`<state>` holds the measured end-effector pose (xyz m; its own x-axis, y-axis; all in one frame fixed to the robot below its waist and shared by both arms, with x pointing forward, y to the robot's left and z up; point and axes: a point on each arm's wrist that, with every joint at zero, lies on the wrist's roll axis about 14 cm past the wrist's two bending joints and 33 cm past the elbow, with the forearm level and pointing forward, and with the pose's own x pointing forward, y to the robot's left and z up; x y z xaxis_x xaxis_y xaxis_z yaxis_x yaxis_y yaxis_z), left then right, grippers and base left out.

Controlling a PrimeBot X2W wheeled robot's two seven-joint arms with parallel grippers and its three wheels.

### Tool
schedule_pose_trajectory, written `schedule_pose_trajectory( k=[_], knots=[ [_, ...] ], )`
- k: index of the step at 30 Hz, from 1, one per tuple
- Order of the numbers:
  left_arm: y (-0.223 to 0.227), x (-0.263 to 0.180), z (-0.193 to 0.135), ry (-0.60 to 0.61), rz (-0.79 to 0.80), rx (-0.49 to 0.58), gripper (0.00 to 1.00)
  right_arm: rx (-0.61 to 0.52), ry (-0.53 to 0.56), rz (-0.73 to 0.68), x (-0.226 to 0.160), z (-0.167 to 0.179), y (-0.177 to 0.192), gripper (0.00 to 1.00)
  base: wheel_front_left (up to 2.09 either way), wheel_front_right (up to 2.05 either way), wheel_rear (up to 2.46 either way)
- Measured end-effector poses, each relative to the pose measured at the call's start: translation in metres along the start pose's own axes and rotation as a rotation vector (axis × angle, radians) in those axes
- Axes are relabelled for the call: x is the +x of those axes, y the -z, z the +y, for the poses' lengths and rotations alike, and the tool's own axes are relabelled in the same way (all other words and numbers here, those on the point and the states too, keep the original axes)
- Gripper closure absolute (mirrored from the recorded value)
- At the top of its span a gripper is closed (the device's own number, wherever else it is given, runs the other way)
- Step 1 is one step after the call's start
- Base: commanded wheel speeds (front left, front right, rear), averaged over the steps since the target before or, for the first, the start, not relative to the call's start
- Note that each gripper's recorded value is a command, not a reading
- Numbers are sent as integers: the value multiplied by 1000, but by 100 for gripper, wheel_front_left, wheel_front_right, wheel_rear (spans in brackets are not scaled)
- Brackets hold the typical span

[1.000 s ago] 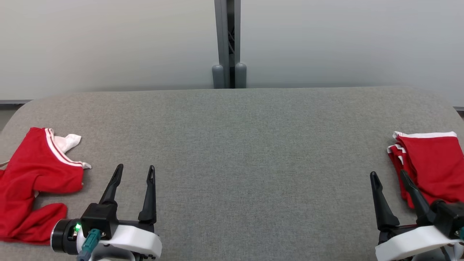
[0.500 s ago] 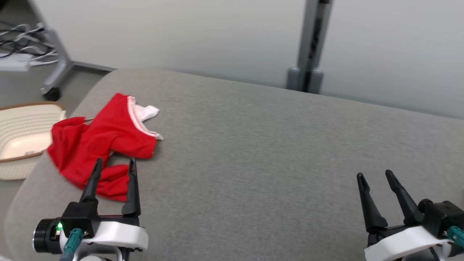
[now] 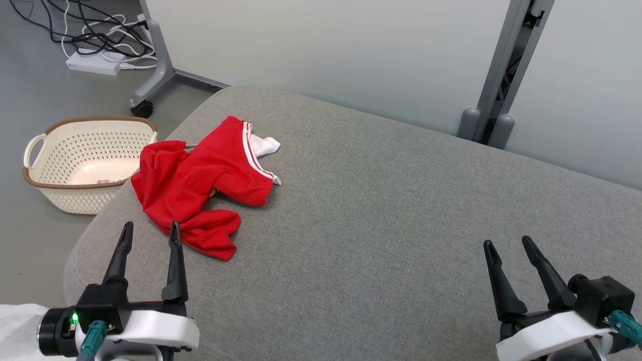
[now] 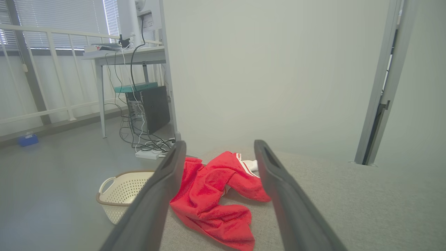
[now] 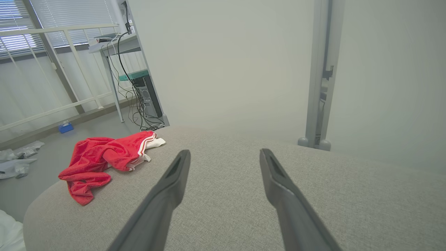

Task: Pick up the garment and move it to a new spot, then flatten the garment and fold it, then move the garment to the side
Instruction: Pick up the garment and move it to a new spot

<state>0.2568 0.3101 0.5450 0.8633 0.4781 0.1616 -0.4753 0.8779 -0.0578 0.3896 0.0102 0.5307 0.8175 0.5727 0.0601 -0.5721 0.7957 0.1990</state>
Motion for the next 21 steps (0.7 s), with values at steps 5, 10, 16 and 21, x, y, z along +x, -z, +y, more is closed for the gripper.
schedule_pose_trajectory(
  k=[5,10,16,21],
  knots=[
    [0,0,0,-3,2,-4,0,2,-4,0,1,1,0,0,0,0,0],
    [0,-1,-2,2,2,-7,0,6,-5,-3,0,3,0,0,0,0,0],
    [-14,2,-1,-8,-46,-11,0,11,-9,-6,-1,5,-1,0,0,0,0],
    [-100,26,-6,16,-318,8,0,10,-14,-10,0,6,-3,0,0,0,0]
  ],
)
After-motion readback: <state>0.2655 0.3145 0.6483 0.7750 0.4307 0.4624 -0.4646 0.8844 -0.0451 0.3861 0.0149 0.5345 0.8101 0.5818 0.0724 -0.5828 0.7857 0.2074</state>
